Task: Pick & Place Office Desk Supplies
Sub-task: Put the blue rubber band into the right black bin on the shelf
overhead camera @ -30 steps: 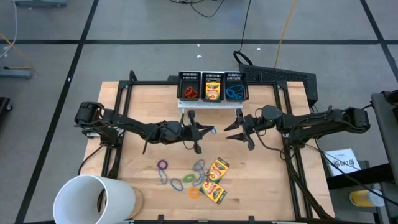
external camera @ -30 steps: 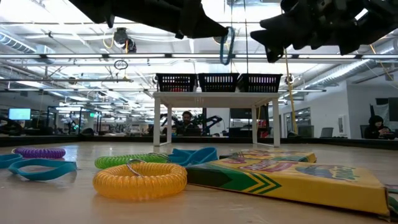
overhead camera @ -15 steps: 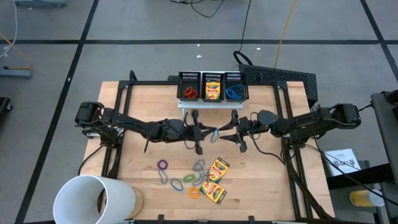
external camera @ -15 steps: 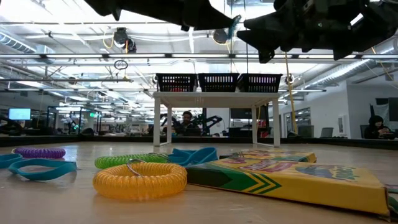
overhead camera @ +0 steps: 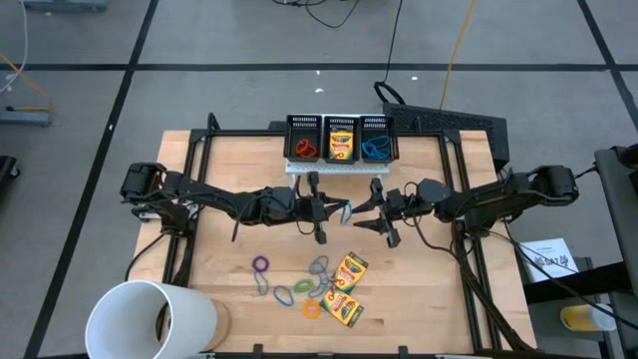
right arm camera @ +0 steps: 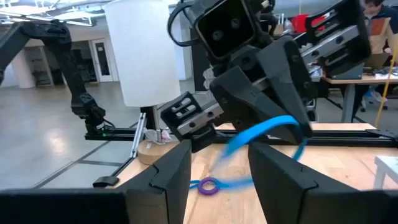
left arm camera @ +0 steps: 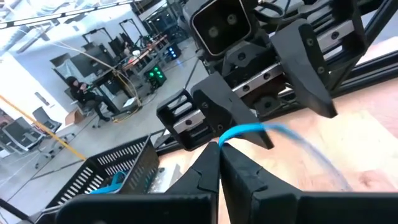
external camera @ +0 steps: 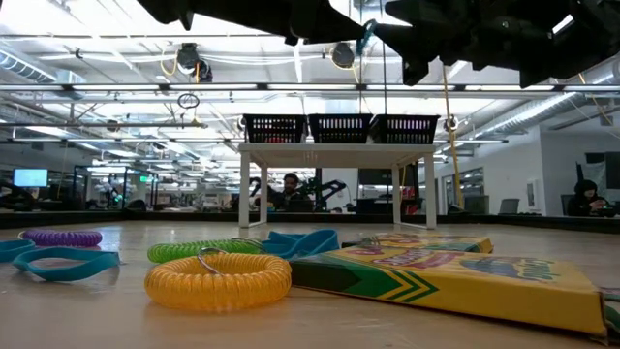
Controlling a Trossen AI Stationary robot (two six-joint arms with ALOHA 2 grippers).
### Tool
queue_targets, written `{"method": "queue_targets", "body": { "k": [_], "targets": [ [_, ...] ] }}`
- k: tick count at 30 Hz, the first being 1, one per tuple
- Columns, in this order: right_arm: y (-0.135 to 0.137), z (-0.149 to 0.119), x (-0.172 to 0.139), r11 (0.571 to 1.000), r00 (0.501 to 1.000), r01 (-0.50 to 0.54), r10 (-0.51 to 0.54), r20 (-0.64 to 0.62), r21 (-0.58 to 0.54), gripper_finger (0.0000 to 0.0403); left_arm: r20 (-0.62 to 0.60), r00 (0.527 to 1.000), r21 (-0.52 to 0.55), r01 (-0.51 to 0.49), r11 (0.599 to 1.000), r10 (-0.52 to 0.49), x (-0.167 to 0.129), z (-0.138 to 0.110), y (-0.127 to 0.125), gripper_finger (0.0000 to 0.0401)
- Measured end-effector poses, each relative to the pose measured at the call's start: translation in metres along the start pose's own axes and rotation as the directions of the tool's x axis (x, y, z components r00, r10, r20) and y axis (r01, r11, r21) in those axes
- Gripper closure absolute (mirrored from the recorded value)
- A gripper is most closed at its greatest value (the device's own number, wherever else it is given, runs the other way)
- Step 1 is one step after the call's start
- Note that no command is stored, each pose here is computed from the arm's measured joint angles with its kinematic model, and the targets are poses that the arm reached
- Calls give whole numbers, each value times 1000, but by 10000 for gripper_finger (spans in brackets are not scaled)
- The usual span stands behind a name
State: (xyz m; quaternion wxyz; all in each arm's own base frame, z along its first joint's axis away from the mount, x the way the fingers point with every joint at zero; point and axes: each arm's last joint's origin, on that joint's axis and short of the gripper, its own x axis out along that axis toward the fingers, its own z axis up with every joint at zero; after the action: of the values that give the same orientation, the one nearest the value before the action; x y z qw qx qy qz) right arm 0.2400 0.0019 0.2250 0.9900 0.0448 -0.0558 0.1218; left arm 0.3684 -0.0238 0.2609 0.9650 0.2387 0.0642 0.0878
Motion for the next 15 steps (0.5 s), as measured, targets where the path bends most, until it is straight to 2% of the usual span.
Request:
{"method": "queue_targets", "body": {
  "k": [15],
  "targets": [
    [-3,-6,9,1000,1000,5,-5,-3,4,250,32,999,-14,10,1000,-10,0,2,2,389]
  ]
}}
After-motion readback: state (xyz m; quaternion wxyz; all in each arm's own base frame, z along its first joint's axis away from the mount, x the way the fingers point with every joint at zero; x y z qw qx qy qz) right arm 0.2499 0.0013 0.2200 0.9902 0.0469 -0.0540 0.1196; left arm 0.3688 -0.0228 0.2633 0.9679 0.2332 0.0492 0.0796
